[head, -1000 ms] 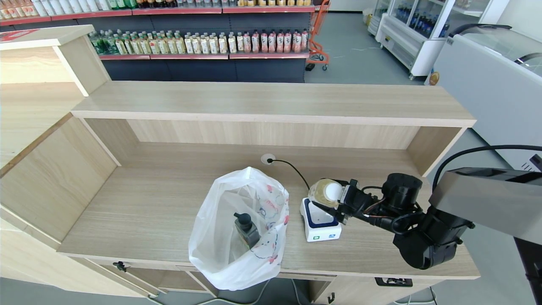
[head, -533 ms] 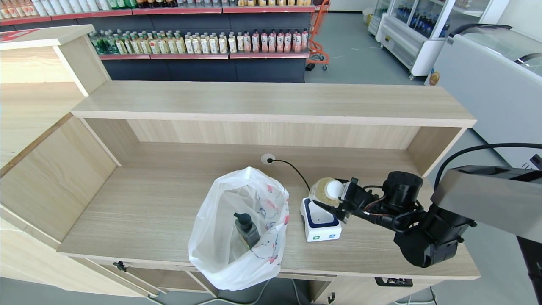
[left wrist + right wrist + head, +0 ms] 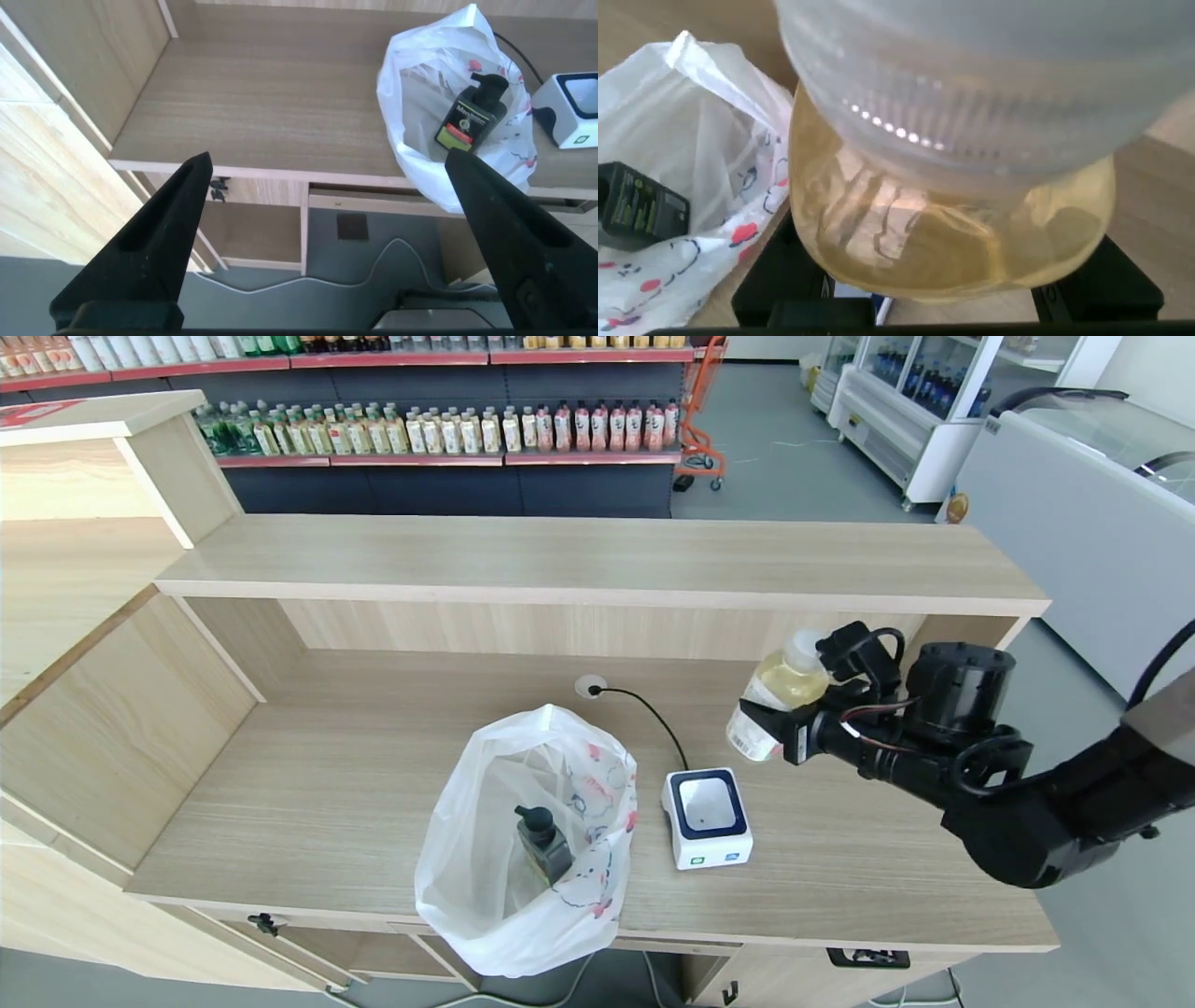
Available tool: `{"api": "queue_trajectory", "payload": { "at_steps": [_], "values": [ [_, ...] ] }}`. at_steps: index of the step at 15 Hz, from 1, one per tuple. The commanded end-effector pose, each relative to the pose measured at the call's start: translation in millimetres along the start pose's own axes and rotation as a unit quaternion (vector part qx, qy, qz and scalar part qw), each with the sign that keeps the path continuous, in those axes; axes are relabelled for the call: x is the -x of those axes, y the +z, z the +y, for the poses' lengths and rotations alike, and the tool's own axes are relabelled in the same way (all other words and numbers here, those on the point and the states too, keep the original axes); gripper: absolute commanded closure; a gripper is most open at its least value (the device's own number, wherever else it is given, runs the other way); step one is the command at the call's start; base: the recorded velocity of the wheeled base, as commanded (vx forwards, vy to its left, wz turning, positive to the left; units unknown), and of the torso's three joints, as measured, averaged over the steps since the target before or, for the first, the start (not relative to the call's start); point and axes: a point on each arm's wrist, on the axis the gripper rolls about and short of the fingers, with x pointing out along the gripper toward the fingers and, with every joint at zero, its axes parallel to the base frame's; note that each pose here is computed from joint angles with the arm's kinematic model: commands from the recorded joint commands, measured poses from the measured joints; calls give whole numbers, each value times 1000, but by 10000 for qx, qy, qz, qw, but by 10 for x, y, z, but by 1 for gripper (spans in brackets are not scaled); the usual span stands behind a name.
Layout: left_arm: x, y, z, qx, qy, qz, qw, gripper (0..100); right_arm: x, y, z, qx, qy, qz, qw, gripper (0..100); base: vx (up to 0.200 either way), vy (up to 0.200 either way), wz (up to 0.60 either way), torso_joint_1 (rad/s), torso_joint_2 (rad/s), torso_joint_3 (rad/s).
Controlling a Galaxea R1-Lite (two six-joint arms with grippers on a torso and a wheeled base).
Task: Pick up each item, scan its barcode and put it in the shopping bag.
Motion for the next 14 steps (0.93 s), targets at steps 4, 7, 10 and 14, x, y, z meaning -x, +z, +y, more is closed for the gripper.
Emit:
{"api": "queue_trajectory", "payload": {
  "at_steps": [4, 7, 10, 14],
  "values": [
    [0, 0, 0, -7, 0, -2, 10000, 0, 107, 412, 116, -496, -193, -341, 9980, 100, 0, 200, 0, 7, 1, 4],
    [0, 0, 0, -22, 0, -2, 10000, 0, -26, 428, 343, -835, 174, -195, 9962, 100, 0, 133, 0, -6, -3, 3],
    [0, 1, 0, -30, 0, -10, 10000, 0, -206, 160, 527, -926, 447, 243, 9944, 100, 0, 0, 0, 0, 0, 0],
    [0, 1, 0, -30, 0, -10, 10000, 0, -421, -114, 651, -806, 603, 564, 9933, 100, 0, 0, 0, 0, 0, 0]
  ]
}}
